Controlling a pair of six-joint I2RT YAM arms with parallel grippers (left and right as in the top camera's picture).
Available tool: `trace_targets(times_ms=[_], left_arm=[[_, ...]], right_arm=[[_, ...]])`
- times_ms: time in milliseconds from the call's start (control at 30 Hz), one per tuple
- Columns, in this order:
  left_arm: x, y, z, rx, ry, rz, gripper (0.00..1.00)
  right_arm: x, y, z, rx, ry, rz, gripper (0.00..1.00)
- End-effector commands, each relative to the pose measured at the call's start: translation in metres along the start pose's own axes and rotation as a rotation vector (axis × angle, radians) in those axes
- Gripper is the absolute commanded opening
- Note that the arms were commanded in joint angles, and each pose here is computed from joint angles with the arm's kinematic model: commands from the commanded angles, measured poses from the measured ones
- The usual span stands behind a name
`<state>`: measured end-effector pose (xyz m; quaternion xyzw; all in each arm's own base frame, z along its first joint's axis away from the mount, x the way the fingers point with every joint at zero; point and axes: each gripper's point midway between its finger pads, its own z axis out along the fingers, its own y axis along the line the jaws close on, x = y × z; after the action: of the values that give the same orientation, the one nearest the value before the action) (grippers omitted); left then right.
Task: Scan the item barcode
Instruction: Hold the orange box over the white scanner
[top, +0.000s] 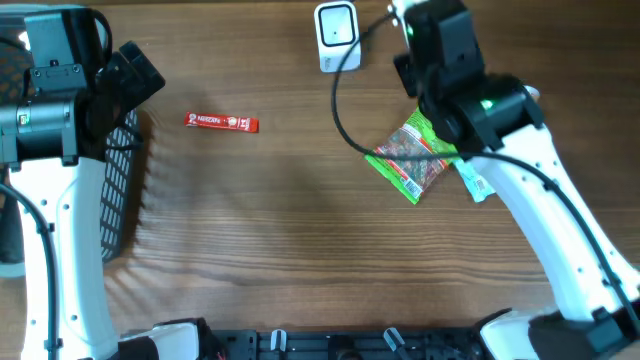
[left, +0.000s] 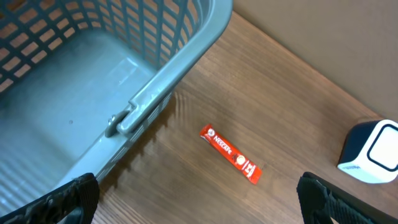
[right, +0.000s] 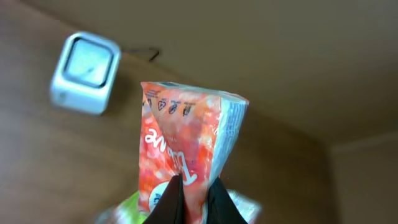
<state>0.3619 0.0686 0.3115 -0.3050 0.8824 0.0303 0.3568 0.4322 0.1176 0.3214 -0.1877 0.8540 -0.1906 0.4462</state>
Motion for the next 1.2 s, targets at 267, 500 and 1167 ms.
trace_targets(times_ms=[267, 500, 1167], left_arm=[[-0.005, 0.002, -0.003, -0.005, -0.017, 0.002, 1.0], [-0.005, 0.002, -0.003, -0.005, -0.017, 0.002, 1.0], [-0.005, 0.002, -0.003, -0.005, -0.017, 0.002, 1.0]], right_arm=[[-0.052, 0.07, 0.157, 0.198, -0.078, -0.346, 0.04], [-0.028, 0.168, 0.224, 0.123, -0.143, -0.598, 0.04], [0.087, 0.093, 0.008, -0.576, 0.49, 0.12, 0.04]])
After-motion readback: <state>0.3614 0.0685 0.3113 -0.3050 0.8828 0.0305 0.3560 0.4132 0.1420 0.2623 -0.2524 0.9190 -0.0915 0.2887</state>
